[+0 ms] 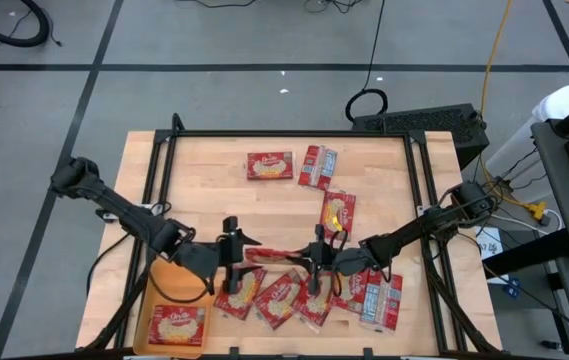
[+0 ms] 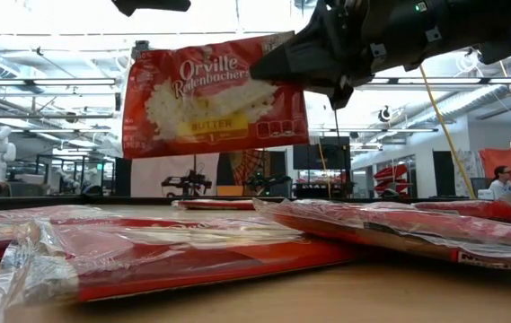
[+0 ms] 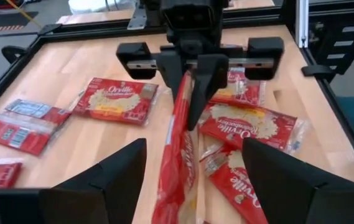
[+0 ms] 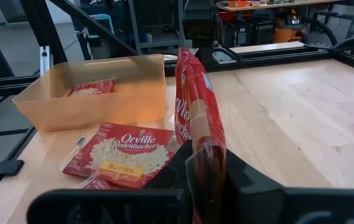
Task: Sort popcorn bags into baskets
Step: Put the red popcorn bag into the orange bin
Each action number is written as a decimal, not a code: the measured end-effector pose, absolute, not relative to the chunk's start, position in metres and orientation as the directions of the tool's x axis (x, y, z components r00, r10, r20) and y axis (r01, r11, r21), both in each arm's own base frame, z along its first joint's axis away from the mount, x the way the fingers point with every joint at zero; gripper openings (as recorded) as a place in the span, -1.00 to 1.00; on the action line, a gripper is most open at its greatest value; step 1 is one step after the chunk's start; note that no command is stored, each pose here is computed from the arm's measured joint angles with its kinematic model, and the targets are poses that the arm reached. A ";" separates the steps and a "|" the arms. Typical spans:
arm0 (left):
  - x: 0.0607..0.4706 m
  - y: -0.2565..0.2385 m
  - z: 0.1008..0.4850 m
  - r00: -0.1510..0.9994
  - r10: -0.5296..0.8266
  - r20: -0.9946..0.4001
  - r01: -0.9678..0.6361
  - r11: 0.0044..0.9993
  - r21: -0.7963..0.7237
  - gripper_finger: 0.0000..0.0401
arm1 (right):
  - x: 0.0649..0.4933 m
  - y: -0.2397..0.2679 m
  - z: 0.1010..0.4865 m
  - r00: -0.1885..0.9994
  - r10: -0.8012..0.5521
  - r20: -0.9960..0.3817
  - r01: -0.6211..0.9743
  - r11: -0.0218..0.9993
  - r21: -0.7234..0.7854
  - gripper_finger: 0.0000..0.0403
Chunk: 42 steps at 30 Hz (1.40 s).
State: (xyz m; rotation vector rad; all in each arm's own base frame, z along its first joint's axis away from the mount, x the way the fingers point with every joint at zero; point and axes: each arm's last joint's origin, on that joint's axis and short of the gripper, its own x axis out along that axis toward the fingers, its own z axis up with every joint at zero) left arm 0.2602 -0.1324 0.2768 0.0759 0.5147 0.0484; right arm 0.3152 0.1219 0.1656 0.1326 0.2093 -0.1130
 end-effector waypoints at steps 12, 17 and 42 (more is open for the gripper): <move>0.315 -0.121 0.261 0.606 0.055 -0.793 0.031 0.995 0.093 0.33 | 0.315 0.121 0.165 0.971 -0.100 -0.216 0.126 0.986 0.107 -0.92; 0.335 -0.123 0.257 0.549 -0.037 -0.835 0.130 0.991 0.041 0.12 | 0.315 0.121 0.164 0.969 -0.094 -0.229 0.117 0.989 0.090 -0.92; 0.281 -0.138 0.311 0.297 -0.012 -0.955 0.139 0.990 0.031 -0.90 | 0.312 0.130 0.167 0.973 -0.122 -0.195 0.132 0.991 0.036 -0.17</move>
